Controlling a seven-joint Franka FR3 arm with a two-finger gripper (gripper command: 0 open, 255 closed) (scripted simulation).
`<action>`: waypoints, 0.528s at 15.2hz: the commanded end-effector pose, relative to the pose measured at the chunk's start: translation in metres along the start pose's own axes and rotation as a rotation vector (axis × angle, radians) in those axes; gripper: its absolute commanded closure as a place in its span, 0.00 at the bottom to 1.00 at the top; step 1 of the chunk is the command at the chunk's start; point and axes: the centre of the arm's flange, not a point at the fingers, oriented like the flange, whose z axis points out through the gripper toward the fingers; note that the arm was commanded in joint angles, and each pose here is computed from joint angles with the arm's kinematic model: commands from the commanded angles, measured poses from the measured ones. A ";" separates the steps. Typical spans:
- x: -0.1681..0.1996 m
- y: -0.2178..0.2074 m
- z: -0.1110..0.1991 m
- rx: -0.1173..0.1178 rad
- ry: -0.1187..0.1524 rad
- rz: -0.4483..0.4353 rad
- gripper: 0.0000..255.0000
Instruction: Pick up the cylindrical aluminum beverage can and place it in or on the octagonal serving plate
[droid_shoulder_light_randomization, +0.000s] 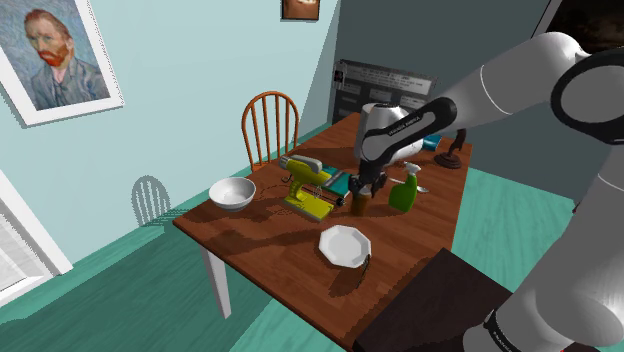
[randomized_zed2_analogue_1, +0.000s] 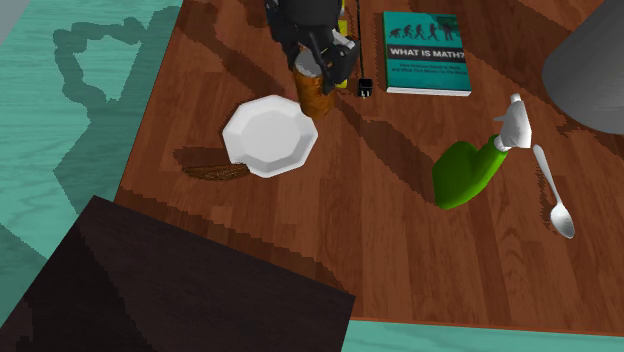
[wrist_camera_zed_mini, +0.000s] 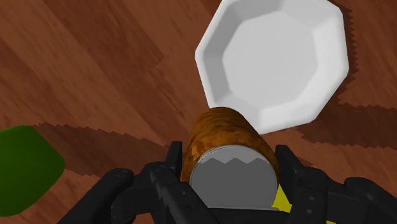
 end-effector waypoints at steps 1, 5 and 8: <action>-0.017 -0.019 -0.005 0.000 0.001 0.001 1.00; -0.051 -0.057 -0.016 0.000 0.001 0.001 1.00; -0.063 -0.071 -0.009 0.000 0.001 0.001 1.00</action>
